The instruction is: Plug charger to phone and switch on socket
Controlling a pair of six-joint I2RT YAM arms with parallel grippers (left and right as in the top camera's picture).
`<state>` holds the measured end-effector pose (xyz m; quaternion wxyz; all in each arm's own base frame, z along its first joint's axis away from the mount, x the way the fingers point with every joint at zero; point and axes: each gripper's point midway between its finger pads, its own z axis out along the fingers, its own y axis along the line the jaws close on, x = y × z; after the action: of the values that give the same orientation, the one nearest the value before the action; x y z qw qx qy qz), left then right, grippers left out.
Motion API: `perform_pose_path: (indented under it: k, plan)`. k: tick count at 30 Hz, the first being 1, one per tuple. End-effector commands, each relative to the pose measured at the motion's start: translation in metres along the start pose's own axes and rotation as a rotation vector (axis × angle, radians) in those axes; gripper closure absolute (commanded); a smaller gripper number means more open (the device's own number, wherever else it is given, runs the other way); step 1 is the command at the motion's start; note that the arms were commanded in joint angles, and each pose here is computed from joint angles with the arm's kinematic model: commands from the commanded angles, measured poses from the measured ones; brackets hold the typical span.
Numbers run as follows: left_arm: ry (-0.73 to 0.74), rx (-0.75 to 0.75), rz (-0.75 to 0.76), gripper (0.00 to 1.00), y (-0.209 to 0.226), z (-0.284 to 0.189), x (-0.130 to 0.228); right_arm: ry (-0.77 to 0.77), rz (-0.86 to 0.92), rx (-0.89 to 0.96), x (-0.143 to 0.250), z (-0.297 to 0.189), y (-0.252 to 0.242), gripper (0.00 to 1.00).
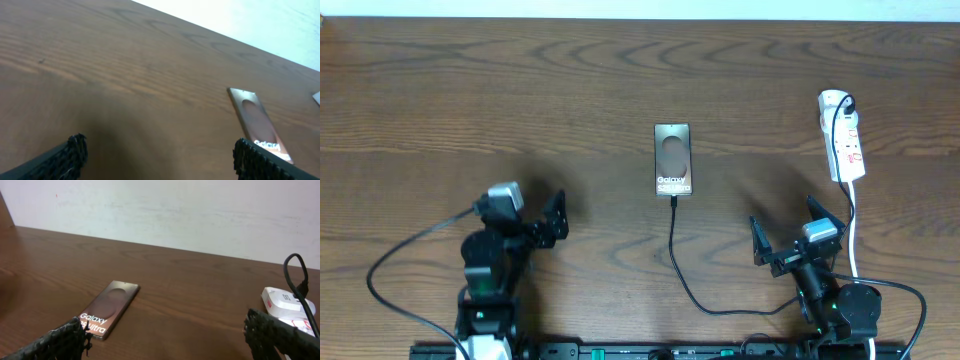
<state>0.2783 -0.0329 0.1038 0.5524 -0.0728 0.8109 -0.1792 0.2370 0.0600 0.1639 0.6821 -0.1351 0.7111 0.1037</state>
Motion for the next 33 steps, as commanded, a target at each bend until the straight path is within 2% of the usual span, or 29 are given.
perform_pose_path:
  k: [1, 12, 21, 33]
  plan:
    - [-0.021, -0.027, 0.022, 0.06, 0.008, -0.007, 0.008, -0.002, 0.012, -0.021, 0.0, 0.0, 0.005, 0.01]
    - [0.017, -0.199, 0.008, 0.06, 0.036, -0.029, 0.026, -0.002, 0.012, -0.021, 0.0, 0.0, 0.005, 0.01]
    - [-0.244, -0.17, 0.193, 0.06, 0.019, -0.051, -0.03, -0.002, 0.012, -0.021, 0.0, 0.0, 0.005, 0.01]
    - [-0.236, -0.187, 0.221, 0.06, 0.021, -0.051, -0.029, -0.002, 0.012, -0.021, 0.0, 0.0, 0.005, 0.01]
